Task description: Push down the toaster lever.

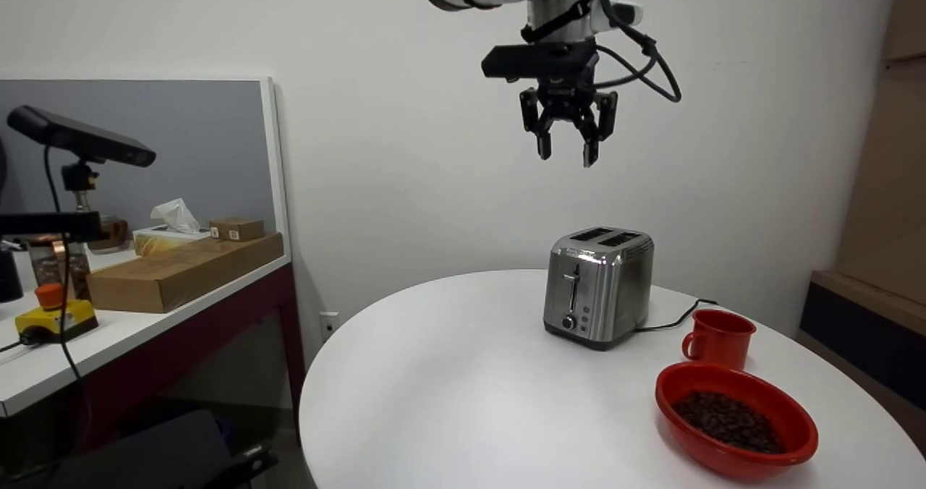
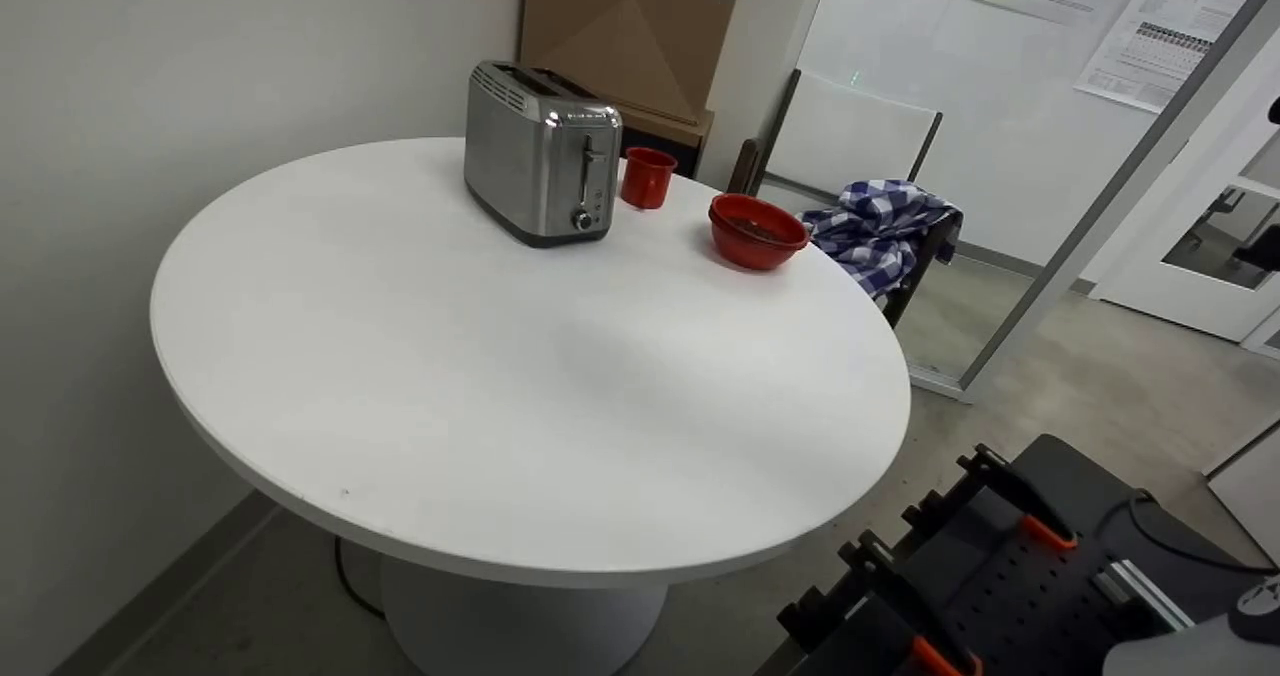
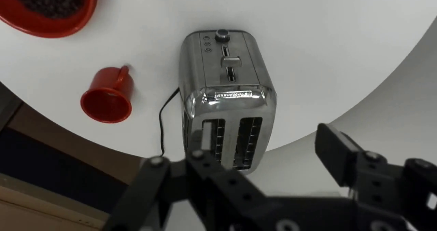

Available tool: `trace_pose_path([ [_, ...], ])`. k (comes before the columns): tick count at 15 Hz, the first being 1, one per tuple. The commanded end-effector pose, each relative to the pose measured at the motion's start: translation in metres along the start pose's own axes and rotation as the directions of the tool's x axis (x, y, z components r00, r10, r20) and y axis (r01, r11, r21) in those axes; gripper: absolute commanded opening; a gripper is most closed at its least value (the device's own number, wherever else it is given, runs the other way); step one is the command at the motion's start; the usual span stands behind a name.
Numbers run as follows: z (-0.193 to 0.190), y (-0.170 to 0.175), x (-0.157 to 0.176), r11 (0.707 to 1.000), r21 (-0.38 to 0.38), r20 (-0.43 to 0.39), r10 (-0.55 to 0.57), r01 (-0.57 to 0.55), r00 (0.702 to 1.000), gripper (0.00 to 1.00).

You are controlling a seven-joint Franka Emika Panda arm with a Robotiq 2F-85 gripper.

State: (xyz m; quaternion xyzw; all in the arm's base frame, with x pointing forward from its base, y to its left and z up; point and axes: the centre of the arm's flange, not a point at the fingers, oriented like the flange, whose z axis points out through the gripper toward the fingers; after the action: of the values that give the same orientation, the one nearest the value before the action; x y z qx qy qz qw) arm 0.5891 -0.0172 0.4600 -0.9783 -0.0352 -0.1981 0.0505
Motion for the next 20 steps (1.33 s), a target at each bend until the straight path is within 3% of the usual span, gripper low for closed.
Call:
trace_pose_path([
  [1, 0.041, 0.010, 0.030, 1.000, -0.018, -0.070, -0.026, 0.025, 0.997, 0.44],
  [7, 0.104, 0.019, 0.043, 0.999, -0.040, -0.115, -0.014, 0.009, 0.993, 0.01],
  [20, 0.197, 0.001, 0.037, 0.997, -0.043, 0.046, -0.056, 0.058, 0.997, 0.00],
])
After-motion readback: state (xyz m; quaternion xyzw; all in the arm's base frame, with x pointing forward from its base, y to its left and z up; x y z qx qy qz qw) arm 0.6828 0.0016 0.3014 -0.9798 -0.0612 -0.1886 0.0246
